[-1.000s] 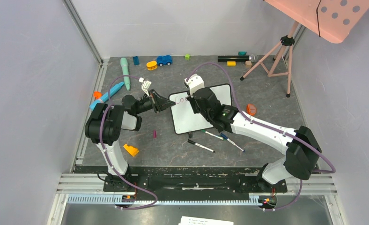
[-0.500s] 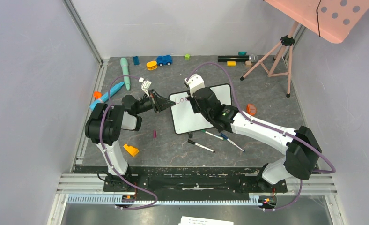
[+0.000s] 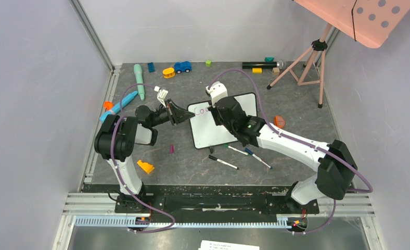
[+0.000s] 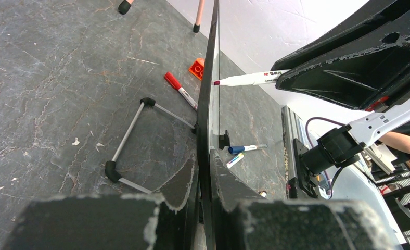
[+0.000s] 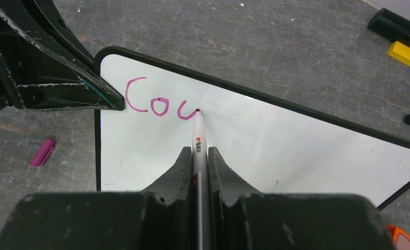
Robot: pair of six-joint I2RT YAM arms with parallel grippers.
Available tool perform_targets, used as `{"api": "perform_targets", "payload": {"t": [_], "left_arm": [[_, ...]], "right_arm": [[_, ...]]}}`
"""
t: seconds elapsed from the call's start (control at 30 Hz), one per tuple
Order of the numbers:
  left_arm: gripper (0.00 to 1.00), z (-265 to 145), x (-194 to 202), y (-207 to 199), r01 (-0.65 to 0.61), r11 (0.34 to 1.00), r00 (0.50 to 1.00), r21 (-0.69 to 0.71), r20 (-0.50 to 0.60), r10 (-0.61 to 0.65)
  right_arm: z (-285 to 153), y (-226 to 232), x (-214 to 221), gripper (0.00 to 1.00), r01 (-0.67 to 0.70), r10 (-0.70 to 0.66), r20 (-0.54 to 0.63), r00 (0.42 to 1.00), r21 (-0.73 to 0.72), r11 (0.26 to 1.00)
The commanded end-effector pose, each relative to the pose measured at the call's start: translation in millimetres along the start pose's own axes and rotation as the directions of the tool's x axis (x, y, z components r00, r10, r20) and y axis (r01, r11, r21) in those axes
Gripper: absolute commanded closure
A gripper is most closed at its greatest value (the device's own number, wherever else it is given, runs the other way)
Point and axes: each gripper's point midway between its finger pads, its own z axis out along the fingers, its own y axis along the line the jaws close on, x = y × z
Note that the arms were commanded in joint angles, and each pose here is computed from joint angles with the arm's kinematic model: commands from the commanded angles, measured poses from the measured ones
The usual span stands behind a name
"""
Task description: Write a sentence on the whiteboard
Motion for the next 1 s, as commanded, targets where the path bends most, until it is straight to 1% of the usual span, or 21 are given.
{"api": "perform_targets", "payload": {"t": [0.0,0.17,0.63,0.77,0.97], "left_arm": [[0.98,1,-15,-16,-0.152,0.987,0.988,0.057,0.028,0.151],[0.98,1,-15,-16,-0.153,0.987,0.988,0.057,0.028,0.151],[0.98,1,-15,-15,-0.153,0.987,0.988,0.057,0.029,0.151],[0.98,1,-15,-15,-0.151,0.987,0.988,0.057,0.028,0.149],[0.98,2,-16,-15,-0.149,0.987,0.989,0.056,0.03,0.147]], "right_arm": [[1,-10,7,1.0,-0.011,0.012,-0.006,1.0,0.024,1.0],[0,-10,14,1.0,-0.01,0.01,-0.02,1.0,0.022,1.0],[-6,-14,15,1.0,-0.009,0.01,-0.022,1.0,0.028,1.0],[-10,-13,7,1.0,-0.019,0.019,-0.003,1.0,0.018,1.0],[-23,-6,-19,1.0,-0.055,0.058,0.069,0.996,-0.054,0.997]]}}
